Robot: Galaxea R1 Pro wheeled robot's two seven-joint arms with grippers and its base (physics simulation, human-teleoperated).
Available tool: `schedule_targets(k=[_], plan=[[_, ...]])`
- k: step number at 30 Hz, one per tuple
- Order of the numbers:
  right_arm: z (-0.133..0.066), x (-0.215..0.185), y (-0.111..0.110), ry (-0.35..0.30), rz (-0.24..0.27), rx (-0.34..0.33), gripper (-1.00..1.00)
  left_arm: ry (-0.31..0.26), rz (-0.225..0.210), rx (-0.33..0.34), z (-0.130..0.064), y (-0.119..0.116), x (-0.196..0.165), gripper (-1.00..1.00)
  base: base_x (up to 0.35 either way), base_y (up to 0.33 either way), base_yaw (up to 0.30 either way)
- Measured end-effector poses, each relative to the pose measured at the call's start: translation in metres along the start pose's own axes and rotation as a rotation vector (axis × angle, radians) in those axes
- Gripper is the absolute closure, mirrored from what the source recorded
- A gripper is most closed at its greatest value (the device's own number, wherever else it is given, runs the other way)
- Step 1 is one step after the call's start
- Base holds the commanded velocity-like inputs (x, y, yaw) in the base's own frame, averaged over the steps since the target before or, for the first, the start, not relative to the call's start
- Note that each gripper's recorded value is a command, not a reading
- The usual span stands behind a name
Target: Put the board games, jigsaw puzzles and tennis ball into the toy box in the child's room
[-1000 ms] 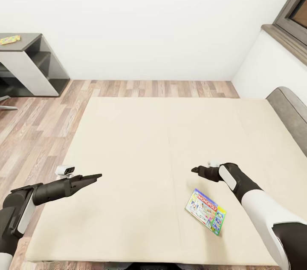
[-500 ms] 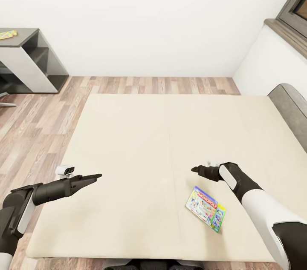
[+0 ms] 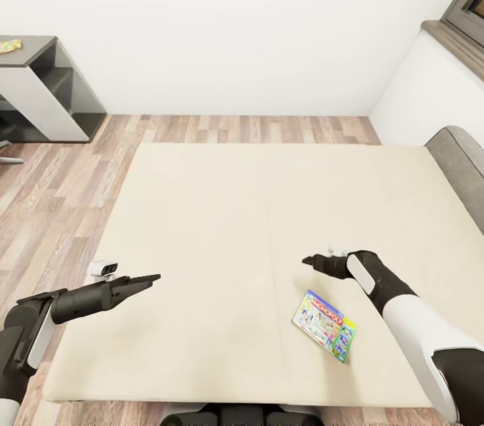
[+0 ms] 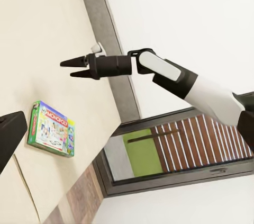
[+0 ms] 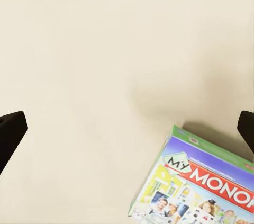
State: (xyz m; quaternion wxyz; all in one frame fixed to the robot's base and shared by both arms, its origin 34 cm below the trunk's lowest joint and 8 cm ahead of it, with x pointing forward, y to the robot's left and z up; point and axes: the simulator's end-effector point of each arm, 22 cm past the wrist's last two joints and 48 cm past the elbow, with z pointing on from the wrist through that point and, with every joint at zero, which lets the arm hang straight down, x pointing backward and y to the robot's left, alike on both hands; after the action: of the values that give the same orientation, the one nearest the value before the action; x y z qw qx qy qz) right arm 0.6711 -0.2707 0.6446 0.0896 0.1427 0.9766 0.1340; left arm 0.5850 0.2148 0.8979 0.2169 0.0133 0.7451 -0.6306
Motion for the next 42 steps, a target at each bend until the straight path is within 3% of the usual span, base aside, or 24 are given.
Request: schedule_targets(k=[16,42], plan=[[0.005,-0.022,0.015,-0.017,-0.008,-0.018,-1.0,0.011,-0.021,-0.018,-0.004,0.012,0.006,-1.0,0.0,0.0,0.0],[0.025,-0.007,0.004,0.017,0.0,-0.005,-1.0,0.023,-0.058,-0.033,-0.006,0.03,0.017,-1.0,0.0,0.0,0.0]])
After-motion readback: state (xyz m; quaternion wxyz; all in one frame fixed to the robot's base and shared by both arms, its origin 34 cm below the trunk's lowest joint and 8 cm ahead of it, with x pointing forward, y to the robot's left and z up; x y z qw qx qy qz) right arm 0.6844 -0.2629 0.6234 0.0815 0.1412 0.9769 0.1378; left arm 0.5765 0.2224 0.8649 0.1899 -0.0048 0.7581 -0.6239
